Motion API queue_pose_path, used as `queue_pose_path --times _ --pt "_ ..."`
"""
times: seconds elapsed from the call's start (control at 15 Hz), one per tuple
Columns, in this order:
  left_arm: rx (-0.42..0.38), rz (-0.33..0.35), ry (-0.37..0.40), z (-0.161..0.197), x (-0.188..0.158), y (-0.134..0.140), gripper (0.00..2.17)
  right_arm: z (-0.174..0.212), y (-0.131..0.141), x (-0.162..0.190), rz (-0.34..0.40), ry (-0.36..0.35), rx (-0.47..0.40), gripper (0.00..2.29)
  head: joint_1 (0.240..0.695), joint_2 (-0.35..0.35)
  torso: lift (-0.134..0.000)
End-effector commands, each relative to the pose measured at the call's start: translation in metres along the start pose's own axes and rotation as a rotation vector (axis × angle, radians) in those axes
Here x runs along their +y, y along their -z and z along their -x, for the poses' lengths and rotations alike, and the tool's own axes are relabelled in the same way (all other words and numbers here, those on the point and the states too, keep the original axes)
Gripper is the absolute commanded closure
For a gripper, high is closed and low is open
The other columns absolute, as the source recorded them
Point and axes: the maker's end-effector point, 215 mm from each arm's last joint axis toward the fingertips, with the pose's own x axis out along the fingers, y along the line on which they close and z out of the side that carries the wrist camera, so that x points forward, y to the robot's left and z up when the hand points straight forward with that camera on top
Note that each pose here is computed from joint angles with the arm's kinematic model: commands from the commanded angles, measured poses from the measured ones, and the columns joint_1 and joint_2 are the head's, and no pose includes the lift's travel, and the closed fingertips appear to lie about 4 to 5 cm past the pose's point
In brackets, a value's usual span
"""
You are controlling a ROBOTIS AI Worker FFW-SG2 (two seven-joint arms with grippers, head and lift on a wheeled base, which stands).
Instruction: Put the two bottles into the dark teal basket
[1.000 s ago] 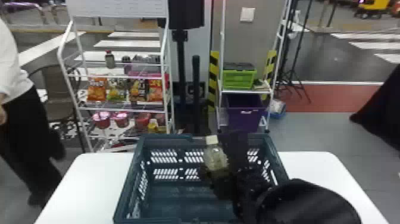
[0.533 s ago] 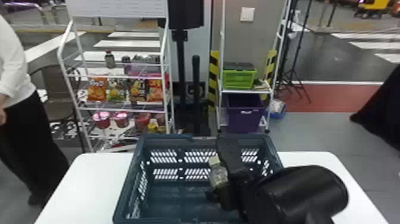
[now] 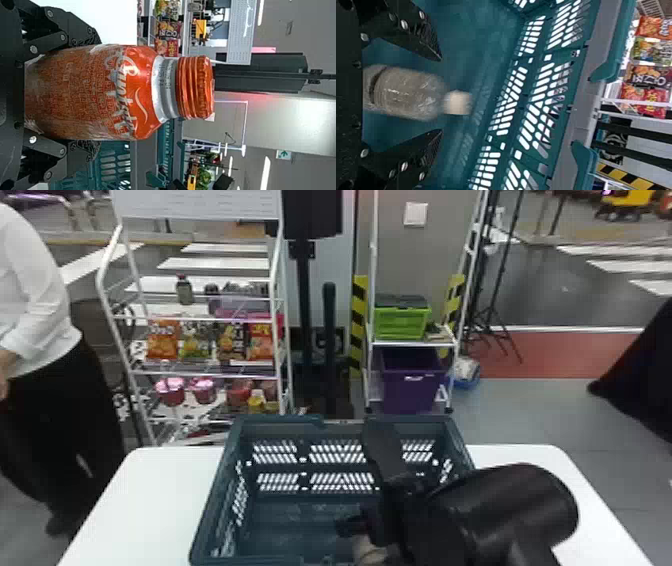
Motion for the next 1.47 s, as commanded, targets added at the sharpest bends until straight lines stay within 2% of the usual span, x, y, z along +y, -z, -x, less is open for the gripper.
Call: queue_pose_path --times 0.0,0.2,0.33,0.47,0.6,0.87,1.13,1.27,1.4 --pt "-0.004 -0.001 0.003 -0.001 -0.001 -0.002 2.12 0.010 -0.029 0.012 -0.015 -0.024 -0.111 0.01 0.499 0.000 0.000" --pt "-0.002 -0.001 0.010 -0.001 -0.002 -0.001 2.12 0.039 -0.081 0.028 -0.070 -0.056 -0.384 0.03 0.499 0.000 0.000" --pt "-0.003 0.000 0.012 -0.002 -0.003 -0.001 2.12 0.075 -0.100 0.032 -0.135 -0.067 -0.576 0.03 0.499 0.000 0.000" --pt "-0.002 0.003 0.020 -0.002 -0.007 -0.001 2.12 0.119 -0.096 0.011 -0.169 -0.010 -0.762 0.03 0.499 0.000 0.000" --pt "-0.010 0.003 0.022 -0.004 -0.008 -0.004 2.12 0.160 -0.073 -0.011 -0.206 0.028 -0.893 0.03 0.499 0.000 0.000" --pt "-0.024 0.000 0.027 -0.006 -0.011 -0.011 2.12 0.228 -0.001 -0.050 -0.256 0.117 -1.018 0.03 0.499 0.000 0.000" --pt "-0.048 -0.006 0.026 -0.009 -0.010 -0.024 2.12 0.237 0.094 -0.066 -0.292 0.185 -0.921 0.03 0.499 0.000 0.000" --pt "-0.066 -0.007 0.026 -0.011 -0.009 -0.035 2.12 0.240 0.134 -0.066 -0.321 0.195 -0.884 0.04 0.499 0.000 0.000" --pt "-0.076 -0.018 0.019 -0.013 -0.004 -0.046 2.12 0.239 0.161 -0.061 -0.339 0.192 -0.859 0.05 0.499 0.000 0.000"
